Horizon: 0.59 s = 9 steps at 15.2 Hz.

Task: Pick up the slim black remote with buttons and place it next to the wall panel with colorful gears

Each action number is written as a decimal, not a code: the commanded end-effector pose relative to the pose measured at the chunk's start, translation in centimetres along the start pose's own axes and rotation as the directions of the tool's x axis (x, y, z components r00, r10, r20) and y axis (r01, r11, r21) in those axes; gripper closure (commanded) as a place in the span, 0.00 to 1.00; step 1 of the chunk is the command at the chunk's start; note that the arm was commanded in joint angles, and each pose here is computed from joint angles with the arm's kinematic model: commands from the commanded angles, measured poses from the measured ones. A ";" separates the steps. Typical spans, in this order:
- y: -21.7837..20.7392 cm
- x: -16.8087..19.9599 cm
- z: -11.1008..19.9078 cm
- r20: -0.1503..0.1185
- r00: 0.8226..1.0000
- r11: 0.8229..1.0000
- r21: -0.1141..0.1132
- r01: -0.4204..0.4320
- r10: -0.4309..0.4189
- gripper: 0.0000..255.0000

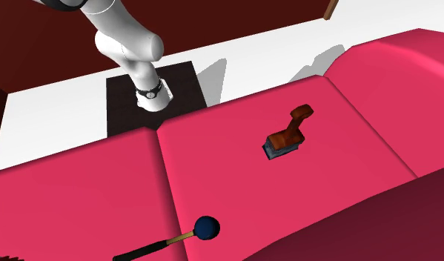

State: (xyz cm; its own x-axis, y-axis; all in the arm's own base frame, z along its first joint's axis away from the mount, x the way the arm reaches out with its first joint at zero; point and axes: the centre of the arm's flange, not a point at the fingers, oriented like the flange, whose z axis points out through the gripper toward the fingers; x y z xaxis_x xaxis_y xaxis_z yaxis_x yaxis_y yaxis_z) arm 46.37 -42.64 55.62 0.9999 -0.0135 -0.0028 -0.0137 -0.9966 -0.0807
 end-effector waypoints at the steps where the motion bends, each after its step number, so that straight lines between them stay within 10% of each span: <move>1: 0.1 -0.1 0.9 -0.001 1.000 1.000 -0.001 0.000 0.000 1.00; 9: 0.4 -0.1 5.1 -0.001 1.000 1.000 -0.001 0.000 0.000 1.00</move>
State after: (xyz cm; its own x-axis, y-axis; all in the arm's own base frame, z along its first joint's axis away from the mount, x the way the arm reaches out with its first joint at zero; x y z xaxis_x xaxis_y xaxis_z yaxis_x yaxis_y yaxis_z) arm 46.29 -42.62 51.00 0.9999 -0.0135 -0.0028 -0.0137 -0.9967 -0.0806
